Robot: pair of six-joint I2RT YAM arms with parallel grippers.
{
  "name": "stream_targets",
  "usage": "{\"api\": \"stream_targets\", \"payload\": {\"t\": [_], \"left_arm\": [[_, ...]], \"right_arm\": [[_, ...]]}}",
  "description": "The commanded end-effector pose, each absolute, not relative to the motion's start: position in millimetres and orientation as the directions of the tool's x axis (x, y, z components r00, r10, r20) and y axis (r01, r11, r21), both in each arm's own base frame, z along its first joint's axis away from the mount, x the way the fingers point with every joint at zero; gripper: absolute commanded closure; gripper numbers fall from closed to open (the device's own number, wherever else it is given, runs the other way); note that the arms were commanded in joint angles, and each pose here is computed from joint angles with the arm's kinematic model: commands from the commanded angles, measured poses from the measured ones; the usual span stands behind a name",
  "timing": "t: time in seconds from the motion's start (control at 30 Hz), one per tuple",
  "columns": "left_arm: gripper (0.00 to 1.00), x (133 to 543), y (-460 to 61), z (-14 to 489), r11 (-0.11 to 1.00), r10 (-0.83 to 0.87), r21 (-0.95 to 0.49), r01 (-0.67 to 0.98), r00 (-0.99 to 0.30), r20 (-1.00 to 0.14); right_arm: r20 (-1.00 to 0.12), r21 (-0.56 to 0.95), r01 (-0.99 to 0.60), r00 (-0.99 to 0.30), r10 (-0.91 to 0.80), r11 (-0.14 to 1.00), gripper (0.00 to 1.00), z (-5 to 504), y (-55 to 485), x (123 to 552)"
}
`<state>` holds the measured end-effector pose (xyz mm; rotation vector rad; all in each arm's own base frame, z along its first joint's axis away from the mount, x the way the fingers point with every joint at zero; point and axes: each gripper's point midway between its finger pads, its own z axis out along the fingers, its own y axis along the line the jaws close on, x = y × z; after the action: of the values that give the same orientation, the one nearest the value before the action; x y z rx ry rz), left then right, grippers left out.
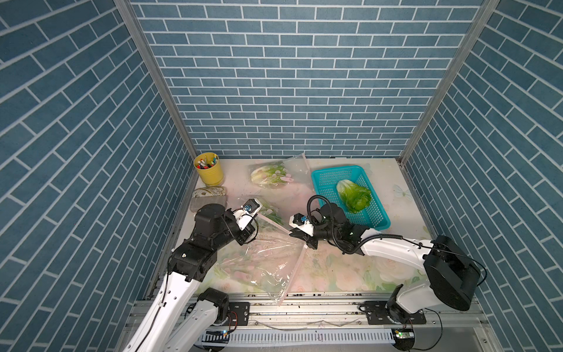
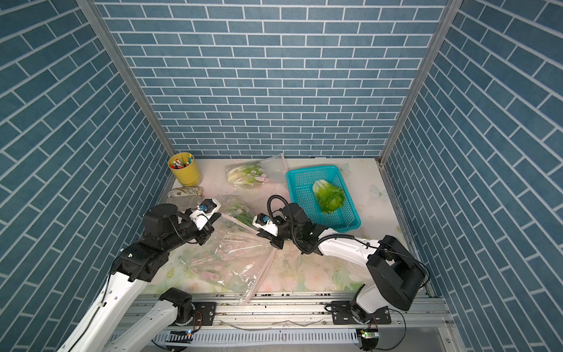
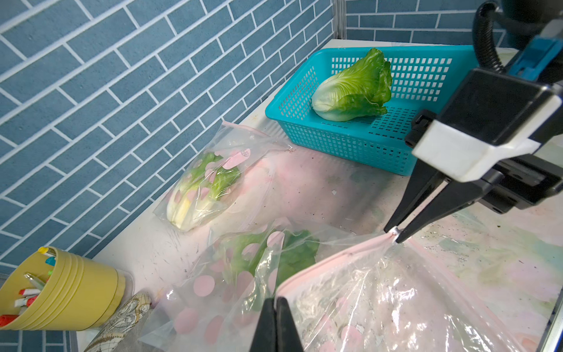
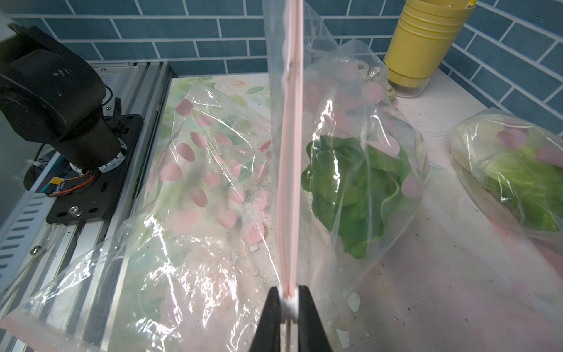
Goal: Open the zip-top bag and take out the chinese cabbages
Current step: Unzip the zipper on the zipper food storage bag.
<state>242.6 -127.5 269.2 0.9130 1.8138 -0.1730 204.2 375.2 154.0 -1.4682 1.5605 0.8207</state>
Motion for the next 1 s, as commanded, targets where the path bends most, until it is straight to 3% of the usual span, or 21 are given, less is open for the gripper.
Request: {"api": "stream_targets", "payload": {"t": [0.0,0.97], "left_arm": [[1.0,249,-115,306,0.752,0.47,0.335,0.568,-0.105,-0.876],[1.0,245,-122,295,0.732,0.459,0.296,0.614,-0.122,-0.88]], "right_arm": [[-0.845,-0.086,-0.988,0.005,-0.535,0.127,1.0,128,357,203],[-0.788,-0.101,-0.974,-0.046,-0.614,0.202,1.0,92,325,198]]}}
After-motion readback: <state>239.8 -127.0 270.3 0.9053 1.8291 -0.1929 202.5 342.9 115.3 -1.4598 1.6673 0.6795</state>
